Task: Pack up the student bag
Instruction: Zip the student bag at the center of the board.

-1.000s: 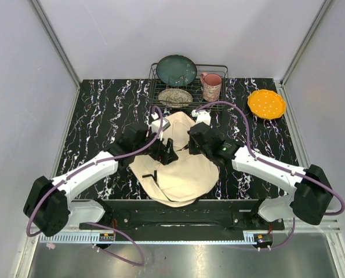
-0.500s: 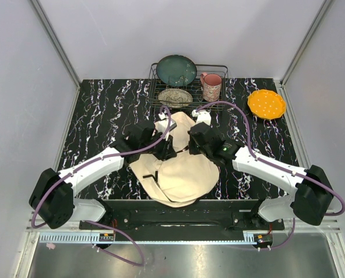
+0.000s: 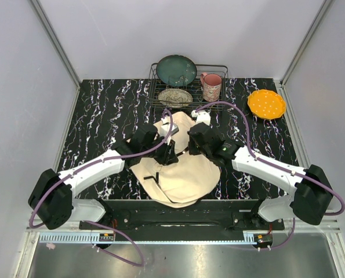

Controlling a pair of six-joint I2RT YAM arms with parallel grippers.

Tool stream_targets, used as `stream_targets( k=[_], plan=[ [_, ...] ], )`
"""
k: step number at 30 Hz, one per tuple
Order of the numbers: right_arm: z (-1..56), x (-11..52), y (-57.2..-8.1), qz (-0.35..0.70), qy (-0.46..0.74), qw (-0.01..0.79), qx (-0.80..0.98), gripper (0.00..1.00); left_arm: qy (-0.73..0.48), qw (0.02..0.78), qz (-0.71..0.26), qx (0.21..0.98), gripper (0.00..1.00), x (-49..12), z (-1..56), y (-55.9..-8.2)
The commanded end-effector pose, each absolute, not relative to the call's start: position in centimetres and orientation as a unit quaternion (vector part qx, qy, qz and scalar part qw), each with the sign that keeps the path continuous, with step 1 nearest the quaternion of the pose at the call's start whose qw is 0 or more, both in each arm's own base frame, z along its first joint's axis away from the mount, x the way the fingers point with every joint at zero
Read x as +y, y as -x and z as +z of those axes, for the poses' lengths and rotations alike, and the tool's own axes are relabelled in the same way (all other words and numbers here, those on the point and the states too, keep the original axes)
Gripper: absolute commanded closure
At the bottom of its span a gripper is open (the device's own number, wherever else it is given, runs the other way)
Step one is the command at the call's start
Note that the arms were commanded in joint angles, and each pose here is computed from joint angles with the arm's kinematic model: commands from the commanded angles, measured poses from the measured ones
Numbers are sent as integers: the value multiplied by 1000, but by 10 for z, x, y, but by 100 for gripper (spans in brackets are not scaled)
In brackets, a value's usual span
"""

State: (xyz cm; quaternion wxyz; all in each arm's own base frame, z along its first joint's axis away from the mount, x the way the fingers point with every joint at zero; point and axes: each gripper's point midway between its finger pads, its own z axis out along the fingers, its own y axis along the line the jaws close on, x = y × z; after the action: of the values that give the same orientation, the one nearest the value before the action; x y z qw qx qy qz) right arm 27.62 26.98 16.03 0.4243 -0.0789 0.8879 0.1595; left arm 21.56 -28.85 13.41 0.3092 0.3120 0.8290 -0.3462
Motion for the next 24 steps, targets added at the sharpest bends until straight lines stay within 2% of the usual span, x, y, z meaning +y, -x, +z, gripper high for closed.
stream_targets(
  k=[1, 2, 5, 8, 11, 13, 16, 17, 20, 21, 22, 24],
  plan=[
    [181, 274, -287, 175, 65, 451, 873, 100, -318, 310, -363, 819, 68, -292, 143, -205],
    [180, 275, -287, 176, 66, 450, 873, 100, -317, 311, -360, 820, 66, -291, 143, -205],
    [181, 278, -287, 181, 68, 448, 873, 100, -304, 318, -339, 831, 49, -286, 139, -211],
    [182, 278, -287, 182, 69, 449, 872, 100, -303, 321, -333, 833, 44, -285, 138, -213],
    [182, 278, -287, 182, 67, 448, 873, 100, -303, 317, -325, 838, 45, -283, 134, -213],
    [182, 277, -286, 181, 66, 448, 873, 100, -305, 315, -324, 838, 51, -283, 134, -211],
    [180, 275, -286, 178, 66, 448, 874, 100, -308, 313, -324, 838, 67, -285, 132, -209],
    [180, 275, -286, 178, 66, 448, 874, 100, -309, 310, -323, 839, 76, -286, 130, -209],
    [180, 274, -286, 177, 65, 448, 874, 100, -312, 305, -323, 840, 86, -287, 127, -208],
    [179, 274, -285, 177, 65, 447, 875, 100, -313, 304, -322, 840, 96, -288, 127, -208],
    [179, 274, -285, 178, 64, 447, 874, 100, -313, 302, -322, 841, 99, -288, 127, -208],
    [179, 274, -285, 177, 65, 448, 874, 100, -316, 300, -322, 841, 100, -290, 126, -206]
  ],
)
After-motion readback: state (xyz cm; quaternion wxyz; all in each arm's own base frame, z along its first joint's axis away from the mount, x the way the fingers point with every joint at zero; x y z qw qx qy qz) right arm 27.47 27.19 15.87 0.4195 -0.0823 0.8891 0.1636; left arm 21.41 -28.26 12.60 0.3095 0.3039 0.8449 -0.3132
